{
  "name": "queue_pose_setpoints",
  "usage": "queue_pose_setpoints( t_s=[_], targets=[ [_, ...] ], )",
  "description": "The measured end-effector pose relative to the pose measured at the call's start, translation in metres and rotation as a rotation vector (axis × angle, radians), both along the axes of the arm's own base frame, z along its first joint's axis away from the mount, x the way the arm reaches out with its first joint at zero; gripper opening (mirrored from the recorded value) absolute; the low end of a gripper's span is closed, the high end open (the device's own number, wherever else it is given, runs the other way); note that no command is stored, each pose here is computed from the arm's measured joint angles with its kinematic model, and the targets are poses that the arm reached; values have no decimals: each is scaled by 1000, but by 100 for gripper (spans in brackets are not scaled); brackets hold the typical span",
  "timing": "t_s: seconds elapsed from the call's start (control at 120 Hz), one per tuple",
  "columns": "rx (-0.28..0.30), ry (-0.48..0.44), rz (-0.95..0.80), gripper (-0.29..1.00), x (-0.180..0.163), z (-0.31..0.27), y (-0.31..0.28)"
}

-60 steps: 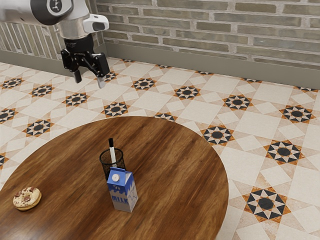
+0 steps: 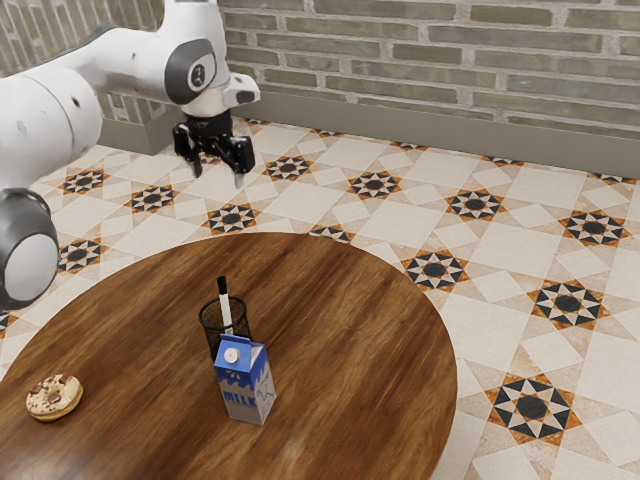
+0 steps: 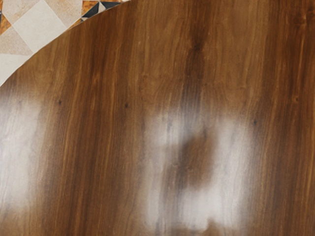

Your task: Take the marker out of the pen holder and place it to the left of the pen holder.

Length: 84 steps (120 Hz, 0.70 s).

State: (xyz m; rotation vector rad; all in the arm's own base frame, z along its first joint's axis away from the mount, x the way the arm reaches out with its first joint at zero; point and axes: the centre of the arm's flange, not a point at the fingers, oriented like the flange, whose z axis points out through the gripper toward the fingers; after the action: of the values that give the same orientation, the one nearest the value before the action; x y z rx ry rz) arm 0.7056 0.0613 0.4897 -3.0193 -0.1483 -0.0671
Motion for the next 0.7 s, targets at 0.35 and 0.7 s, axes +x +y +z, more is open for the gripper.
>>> queue_pose_setpoints(
  t_s=[0.35,0.7],
  targets=[
    [-116,-100,158,68,47,-103,12],
    [-223,45,396,68,-21,-118,42]
  ],
)
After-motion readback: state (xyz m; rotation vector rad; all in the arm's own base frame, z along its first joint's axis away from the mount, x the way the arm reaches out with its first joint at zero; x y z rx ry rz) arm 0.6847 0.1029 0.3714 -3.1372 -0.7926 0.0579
